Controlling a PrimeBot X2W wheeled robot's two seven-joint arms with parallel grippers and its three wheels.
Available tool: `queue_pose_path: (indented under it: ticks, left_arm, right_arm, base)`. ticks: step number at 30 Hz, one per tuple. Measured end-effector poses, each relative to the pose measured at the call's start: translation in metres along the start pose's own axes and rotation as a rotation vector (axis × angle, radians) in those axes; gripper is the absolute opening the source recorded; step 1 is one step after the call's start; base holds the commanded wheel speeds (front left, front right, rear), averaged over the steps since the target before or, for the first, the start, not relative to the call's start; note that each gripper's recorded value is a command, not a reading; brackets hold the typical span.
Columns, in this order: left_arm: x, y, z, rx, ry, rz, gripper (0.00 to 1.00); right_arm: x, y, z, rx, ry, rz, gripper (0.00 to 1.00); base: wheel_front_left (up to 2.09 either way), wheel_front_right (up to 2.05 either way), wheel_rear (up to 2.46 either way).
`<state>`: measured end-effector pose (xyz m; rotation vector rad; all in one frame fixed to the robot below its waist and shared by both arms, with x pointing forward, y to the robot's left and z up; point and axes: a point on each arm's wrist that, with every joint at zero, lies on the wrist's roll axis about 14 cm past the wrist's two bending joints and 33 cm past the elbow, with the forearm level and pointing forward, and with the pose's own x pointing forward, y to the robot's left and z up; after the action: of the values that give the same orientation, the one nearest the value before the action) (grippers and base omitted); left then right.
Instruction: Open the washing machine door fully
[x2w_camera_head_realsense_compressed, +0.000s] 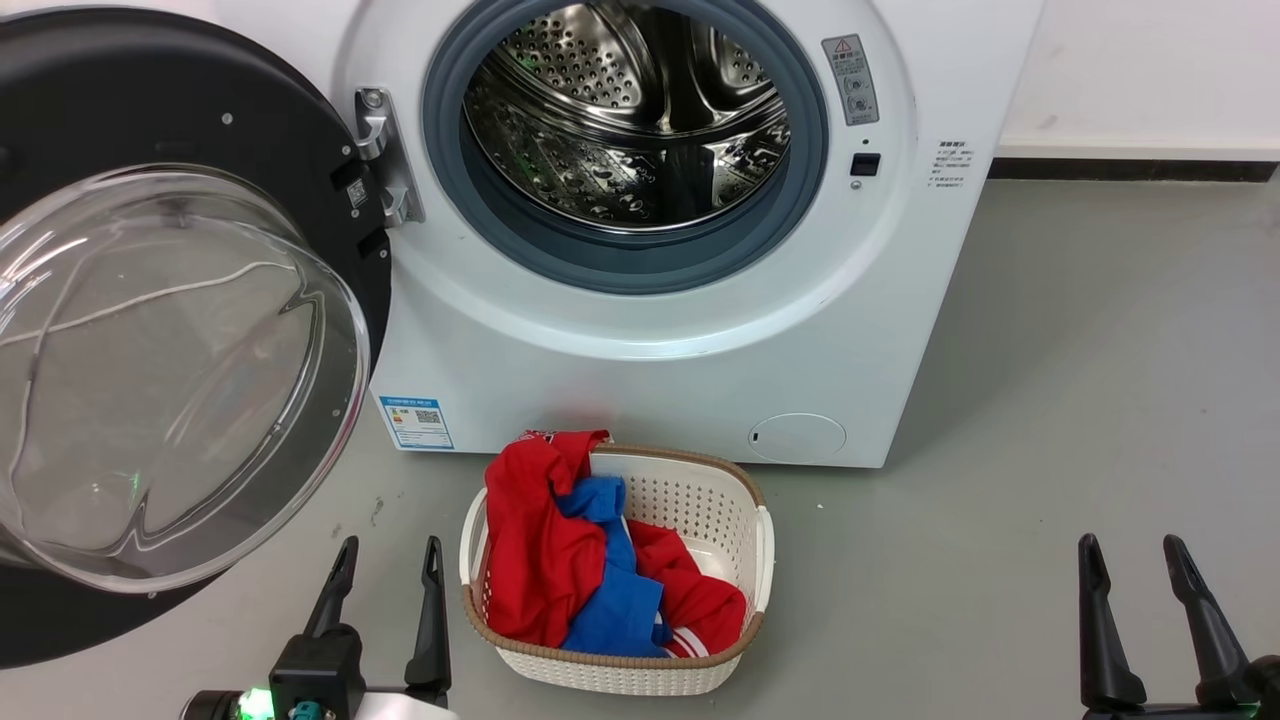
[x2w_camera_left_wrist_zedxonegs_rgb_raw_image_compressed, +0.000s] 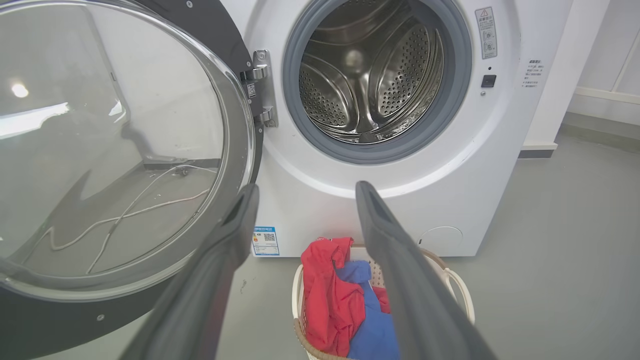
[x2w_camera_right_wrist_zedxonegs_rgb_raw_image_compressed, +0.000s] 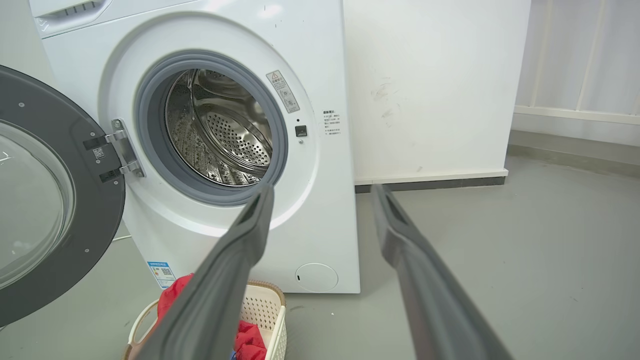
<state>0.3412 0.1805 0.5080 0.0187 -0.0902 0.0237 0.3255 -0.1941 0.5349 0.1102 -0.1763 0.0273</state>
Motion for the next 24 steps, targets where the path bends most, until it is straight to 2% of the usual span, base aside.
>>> queue_pose_path:
  ticks: [2, 3, 9, 24]
  left_arm:
    - [0.000, 0.000, 0.000, 0.004, 0.001, -0.001, 1.00]
    - [0.000, -0.001, -0.002, 0.005, 0.006, -0.001, 0.00]
    - [-0.012, -0.001, -0.029, -0.007, 0.099, 0.000, 0.00]
    - [-0.007, 0.011, -0.038, -0.304, 0.162, 0.075, 0.00]
  right_arm:
    - [0.000, 0.000, 0.000, 0.000, 0.000, -0.001, 1.00]
    - [-0.001, 0.000, -0.001, 0.000, 0.005, -0.001, 0.00]
    - [-0.007, -0.003, -0.022, 0.012, 0.074, -0.012, 0.00]
    - [0.000, -0.009, -0.031, 0.298, 0.103, -0.078, 0.00]
  base:
    - [0.00, 0.00, 0.00]
    - [0.00, 0.00, 0.00]
    - [0.00, 0.00, 0.00]
    - [0.00, 0.00, 0.00]
